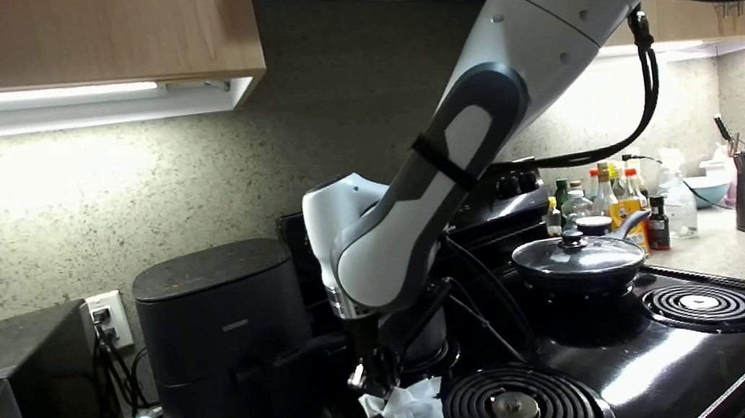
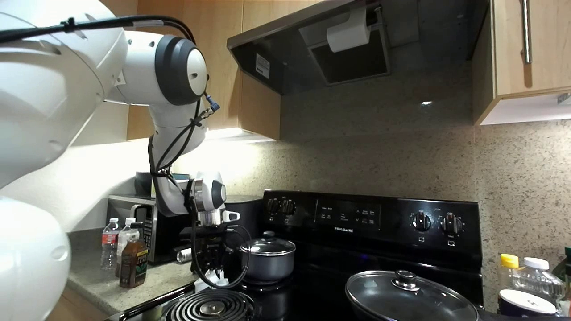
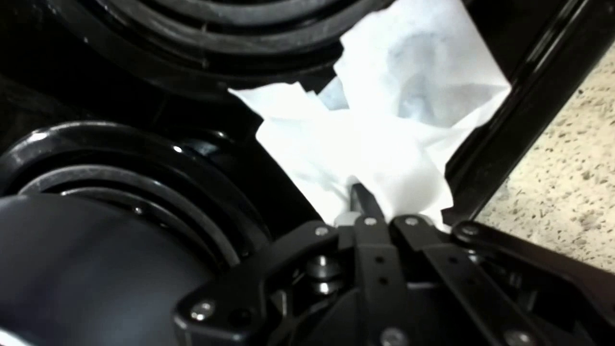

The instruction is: Pick up the cleaning wipe and clean the stove

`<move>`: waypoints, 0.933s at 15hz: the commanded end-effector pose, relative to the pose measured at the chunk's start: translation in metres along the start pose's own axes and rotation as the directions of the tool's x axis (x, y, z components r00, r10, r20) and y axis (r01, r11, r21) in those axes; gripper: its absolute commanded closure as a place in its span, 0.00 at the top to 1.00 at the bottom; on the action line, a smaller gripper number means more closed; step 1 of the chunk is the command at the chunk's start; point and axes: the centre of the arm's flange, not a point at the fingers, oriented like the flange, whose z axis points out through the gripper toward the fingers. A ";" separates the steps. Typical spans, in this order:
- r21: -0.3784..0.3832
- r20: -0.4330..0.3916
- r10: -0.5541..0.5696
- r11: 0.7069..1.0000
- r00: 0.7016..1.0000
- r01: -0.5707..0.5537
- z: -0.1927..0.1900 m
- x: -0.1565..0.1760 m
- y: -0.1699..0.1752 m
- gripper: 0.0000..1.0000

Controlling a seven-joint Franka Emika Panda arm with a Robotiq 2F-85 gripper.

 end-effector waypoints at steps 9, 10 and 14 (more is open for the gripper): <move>-0.125 0.200 0.069 0.991 0.977 -0.044 -0.020 -0.018 0.029 0.00; -0.137 0.217 0.090 0.989 0.972 -0.061 -0.025 -0.024 0.035 0.00; -0.204 0.086 0.260 0.950 0.962 -0.238 -0.052 -0.045 0.079 0.00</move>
